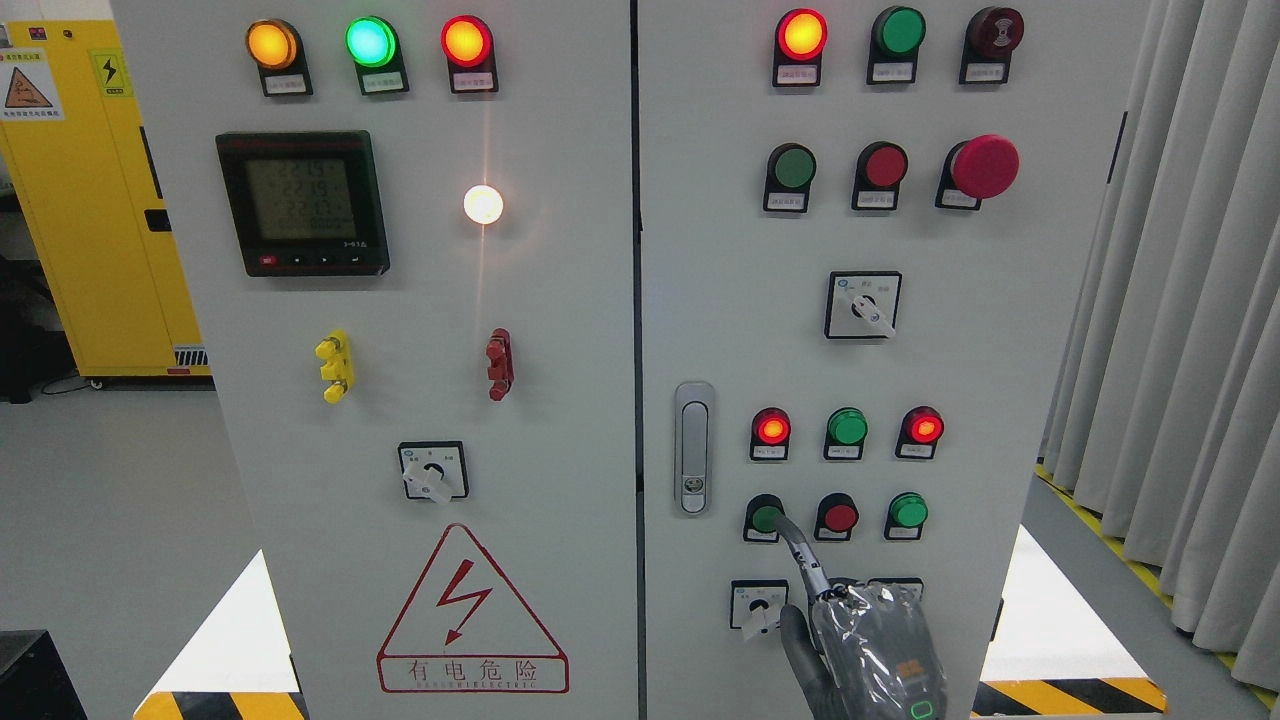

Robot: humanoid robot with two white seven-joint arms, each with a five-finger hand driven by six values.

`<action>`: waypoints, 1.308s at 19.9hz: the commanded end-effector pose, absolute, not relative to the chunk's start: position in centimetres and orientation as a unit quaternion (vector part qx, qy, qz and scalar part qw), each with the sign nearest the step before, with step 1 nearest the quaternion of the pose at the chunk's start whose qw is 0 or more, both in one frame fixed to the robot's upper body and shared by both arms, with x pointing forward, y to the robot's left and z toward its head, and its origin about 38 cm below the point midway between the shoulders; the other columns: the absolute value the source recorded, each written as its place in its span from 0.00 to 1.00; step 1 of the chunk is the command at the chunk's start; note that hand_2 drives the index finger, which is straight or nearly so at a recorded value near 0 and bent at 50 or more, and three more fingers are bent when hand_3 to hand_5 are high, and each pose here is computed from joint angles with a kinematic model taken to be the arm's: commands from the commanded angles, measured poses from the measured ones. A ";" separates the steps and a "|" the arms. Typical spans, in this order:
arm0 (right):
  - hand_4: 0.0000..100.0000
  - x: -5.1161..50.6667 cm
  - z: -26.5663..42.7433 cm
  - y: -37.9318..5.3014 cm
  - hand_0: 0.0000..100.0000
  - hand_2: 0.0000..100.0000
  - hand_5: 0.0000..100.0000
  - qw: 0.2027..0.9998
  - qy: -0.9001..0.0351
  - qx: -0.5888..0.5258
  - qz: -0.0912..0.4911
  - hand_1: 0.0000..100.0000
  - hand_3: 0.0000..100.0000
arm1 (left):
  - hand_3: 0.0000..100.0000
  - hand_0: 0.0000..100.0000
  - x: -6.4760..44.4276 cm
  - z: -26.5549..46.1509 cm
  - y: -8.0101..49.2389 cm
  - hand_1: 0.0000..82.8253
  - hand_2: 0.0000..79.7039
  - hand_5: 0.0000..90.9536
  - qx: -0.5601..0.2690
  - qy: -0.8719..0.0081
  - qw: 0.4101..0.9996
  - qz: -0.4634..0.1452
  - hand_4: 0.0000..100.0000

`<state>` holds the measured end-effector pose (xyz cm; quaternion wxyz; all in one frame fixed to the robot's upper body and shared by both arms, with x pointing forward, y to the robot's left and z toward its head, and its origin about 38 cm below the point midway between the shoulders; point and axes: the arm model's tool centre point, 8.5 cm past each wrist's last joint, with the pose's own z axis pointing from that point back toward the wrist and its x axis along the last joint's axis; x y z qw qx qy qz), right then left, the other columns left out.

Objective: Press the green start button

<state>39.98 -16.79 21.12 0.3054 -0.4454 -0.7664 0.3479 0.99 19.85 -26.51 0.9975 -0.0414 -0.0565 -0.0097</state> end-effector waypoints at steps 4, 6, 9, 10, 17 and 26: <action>1.00 36.7 21.6 -14.8 0.88 0.10 1.00 0.340 -0.852 -0.308 0.251 0.93 0.96 | 0.00 0.12 1.0 -26.5 19.9 0.67 0.00 0.00 -0.041 -0.056 0.998 -0.010 0.00; 1.00 36.3 21.0 -14.6 0.87 0.13 1.00 0.362 -0.864 -0.264 0.229 0.91 0.95 | 0.00 0.12 1.0 -26.5 19.9 0.67 0.00 0.00 -0.041 -0.056 0.997 -0.010 0.00; 0.93 35.5 20.4 -13.6 0.92 0.14 0.96 0.395 -0.881 -0.170 0.196 0.91 0.86 | 0.00 0.12 1.0 -26.5 19.9 0.67 0.00 0.00 -0.041 -0.056 0.998 -0.010 0.00; 0.79 35.1 20.3 -13.2 0.88 0.11 0.85 0.403 -0.885 -0.138 0.190 0.88 0.69 | 0.00 0.12 1.0 -26.5 19.9 0.67 0.00 0.00 -0.041 -0.056 0.998 -0.010 0.00; 0.00 34.1 19.8 -12.8 0.79 0.00 0.00 0.436 -0.890 -0.017 0.131 0.73 0.00 | 0.00 0.12 1.0 -26.5 19.9 0.67 0.00 0.00 -0.041 -0.056 0.997 -0.010 0.00; 0.00 34.1 19.7 -13.0 0.83 0.00 0.00 0.440 -0.890 -0.003 0.119 0.64 0.00 | 0.00 0.12 1.0 -26.5 19.9 0.67 0.00 0.00 -0.041 -0.056 0.997 -0.010 0.00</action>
